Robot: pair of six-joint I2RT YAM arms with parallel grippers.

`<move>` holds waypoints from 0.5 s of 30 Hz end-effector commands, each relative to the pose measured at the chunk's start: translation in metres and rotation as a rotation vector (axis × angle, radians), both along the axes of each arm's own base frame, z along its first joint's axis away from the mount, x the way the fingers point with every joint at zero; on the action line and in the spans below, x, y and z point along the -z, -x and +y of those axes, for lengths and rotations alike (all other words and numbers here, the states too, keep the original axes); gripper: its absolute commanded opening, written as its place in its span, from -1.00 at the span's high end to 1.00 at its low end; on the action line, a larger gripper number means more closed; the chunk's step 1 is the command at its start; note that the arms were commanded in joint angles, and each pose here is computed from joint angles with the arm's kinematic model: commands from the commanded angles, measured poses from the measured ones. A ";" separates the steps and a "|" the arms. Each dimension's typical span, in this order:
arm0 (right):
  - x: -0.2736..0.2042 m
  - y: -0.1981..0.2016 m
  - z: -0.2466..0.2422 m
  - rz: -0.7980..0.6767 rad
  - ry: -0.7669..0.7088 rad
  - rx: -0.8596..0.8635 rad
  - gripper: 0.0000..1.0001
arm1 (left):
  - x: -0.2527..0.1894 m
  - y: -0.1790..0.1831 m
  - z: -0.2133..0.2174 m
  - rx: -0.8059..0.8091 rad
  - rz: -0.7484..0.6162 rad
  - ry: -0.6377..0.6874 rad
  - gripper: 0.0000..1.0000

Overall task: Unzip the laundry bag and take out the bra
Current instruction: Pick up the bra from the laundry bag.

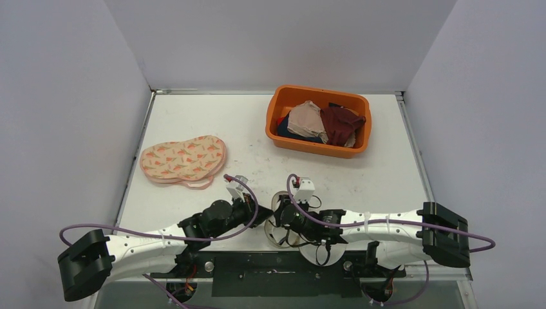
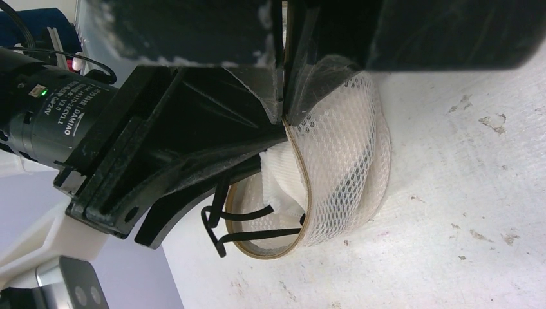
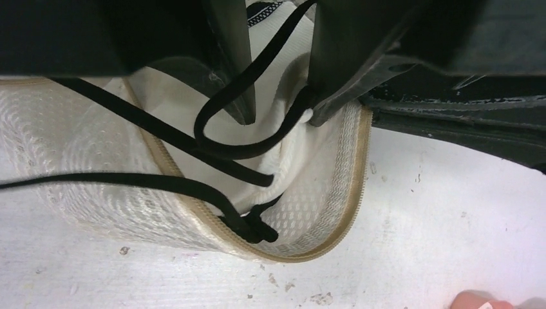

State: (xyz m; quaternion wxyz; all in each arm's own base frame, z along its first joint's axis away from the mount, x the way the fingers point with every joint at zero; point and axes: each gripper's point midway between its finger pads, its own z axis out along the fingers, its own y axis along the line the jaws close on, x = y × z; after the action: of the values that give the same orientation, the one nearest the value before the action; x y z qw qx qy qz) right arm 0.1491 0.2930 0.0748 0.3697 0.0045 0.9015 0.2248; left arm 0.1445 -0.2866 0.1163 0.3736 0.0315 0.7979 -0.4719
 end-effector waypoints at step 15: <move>-0.056 0.015 0.002 -0.100 -0.022 -0.261 0.89 | -0.021 -0.011 0.012 -0.097 -0.036 0.051 1.00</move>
State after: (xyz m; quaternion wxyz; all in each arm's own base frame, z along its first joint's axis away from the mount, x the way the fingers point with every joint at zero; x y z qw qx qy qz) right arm 0.1426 0.2907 0.1003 0.3767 -0.0487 0.8908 0.2494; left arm 0.1482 -0.2791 0.1251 0.3905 0.0127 0.7890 -0.4742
